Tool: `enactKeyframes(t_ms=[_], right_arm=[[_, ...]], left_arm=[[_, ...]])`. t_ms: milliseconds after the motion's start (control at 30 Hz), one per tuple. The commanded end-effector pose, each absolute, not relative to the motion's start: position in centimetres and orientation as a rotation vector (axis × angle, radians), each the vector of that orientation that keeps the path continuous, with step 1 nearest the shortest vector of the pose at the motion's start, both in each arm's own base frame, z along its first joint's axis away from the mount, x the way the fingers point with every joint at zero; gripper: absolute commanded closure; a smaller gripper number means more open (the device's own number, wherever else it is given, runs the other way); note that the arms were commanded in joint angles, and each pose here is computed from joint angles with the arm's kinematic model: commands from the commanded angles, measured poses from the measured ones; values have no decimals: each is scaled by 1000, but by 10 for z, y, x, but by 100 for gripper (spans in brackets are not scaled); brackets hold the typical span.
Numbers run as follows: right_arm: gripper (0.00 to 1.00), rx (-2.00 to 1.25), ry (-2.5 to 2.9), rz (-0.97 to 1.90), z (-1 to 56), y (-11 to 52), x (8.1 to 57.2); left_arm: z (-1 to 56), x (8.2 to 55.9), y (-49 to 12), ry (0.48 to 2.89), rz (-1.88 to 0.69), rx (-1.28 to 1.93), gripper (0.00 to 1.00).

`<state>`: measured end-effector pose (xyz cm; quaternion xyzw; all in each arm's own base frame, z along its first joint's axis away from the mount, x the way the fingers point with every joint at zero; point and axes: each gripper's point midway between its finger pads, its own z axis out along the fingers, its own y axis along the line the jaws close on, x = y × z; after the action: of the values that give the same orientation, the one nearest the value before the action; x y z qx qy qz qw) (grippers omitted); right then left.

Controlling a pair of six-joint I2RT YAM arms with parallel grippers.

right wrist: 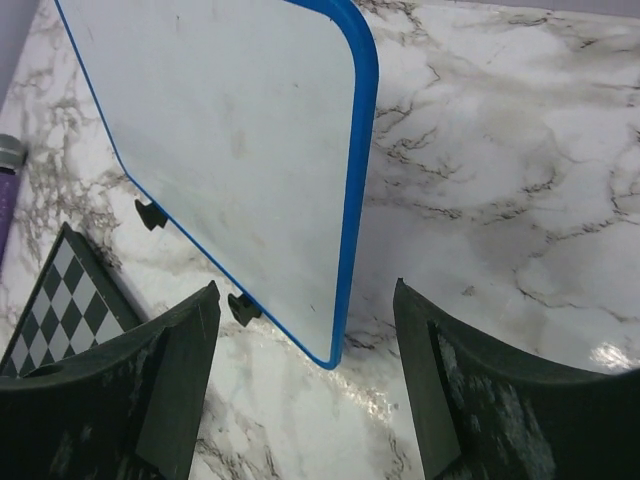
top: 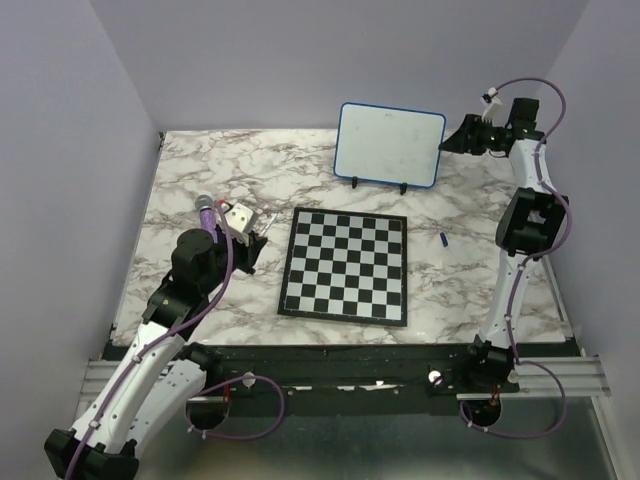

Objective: Write a sentence on the whiteboard
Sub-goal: Pick up the whiteboard from the whiteboard stand.

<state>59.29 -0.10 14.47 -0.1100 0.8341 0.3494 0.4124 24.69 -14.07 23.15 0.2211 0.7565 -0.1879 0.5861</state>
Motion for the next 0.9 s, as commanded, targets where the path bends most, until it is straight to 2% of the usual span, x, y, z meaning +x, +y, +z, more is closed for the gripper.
enactKeyframes(t_ms=[0,367,867], right_arm=[[22,-251,2034,1043,144,14,604],[26,-222,1963,1163,123,21,620],[30,-302,1849,1342,137,35,619]], left_arm=[[236,249,-143,1727,-466,527,100],[231,254,-143,1735,-485,525,100],[226,260,-143,1756,-491,508,100]])
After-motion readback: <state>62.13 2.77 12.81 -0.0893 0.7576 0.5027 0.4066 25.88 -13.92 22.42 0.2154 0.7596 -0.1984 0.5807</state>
